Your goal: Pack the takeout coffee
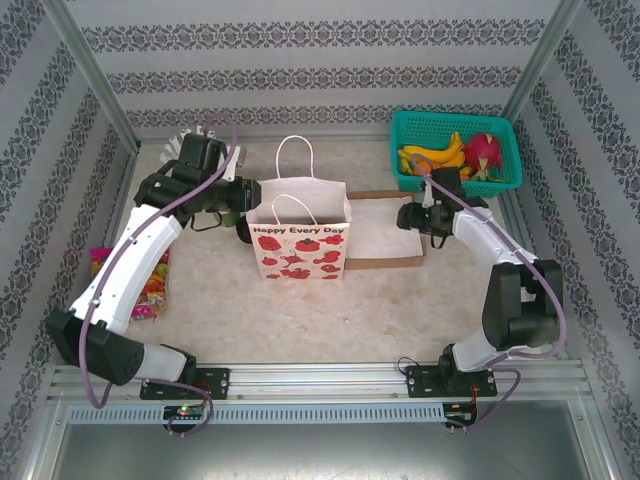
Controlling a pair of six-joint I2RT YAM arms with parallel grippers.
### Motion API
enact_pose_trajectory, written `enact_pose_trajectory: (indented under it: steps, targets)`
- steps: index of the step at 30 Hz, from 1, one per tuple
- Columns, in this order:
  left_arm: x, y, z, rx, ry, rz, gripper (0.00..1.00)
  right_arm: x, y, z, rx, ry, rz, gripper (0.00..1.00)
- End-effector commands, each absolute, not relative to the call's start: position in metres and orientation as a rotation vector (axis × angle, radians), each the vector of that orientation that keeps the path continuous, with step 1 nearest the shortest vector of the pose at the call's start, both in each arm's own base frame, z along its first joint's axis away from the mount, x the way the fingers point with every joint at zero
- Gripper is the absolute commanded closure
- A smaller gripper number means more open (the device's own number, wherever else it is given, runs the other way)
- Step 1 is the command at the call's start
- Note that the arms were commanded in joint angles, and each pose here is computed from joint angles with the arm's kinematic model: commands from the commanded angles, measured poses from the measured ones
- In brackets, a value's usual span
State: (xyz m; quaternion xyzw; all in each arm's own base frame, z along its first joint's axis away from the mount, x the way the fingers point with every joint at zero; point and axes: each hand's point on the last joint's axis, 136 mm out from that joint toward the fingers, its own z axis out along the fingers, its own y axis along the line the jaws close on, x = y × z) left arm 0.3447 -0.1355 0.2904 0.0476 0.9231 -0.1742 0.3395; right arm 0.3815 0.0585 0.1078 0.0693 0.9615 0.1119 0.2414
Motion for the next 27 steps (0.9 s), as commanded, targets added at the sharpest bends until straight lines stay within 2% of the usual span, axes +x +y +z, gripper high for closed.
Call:
enact_pose_trajectory:
  steps: [1, 2, 4, 6, 8, 9, 24, 27]
  targets:
    - [0.342, -0.127, 0.314, 0.083, 2.298, -0.416, 0.46, 0.386, 0.077, 0.098, 0.194, 2.691, 0.311, 0.17]
    - [0.341, -0.124, 0.319, 0.068, 2.278, -0.408, 0.37, 0.388, 0.081, 0.094, 0.186, 2.708, 0.297, 0.09]
    - [0.339, -0.121, 0.326, 0.061, 2.239, -0.401, 0.25, 0.391, 0.086, 0.088, 0.176, 2.728, 0.266, 0.02]
    - [0.336, -0.122, 0.331, 0.073, 2.207, -0.422, 0.17, 0.394, 0.09, 0.082, 0.166, 2.749, 0.225, 0.02]
    - [0.336, -0.122, 0.335, 0.067, 2.179, -0.44, 0.02, 0.395, 0.091, 0.075, 0.159, 2.769, 0.182, 0.02]
    - [0.336, -0.122, 0.336, 0.054, 2.166, -0.447, 0.0, 0.395, 0.092, 0.072, 0.153, 2.78, 0.164, 0.02]
    - [0.352, -0.111, 0.33, -0.086, 2.122, -0.409, 0.0, 0.39, 0.118, 0.036, 0.03, 2.915, 0.11, 0.02]
    - [0.352, -0.11, 0.329, -0.088, 2.129, -0.4, 0.0, 0.388, 0.114, 0.032, 0.025, 2.939, 0.045, 0.05]
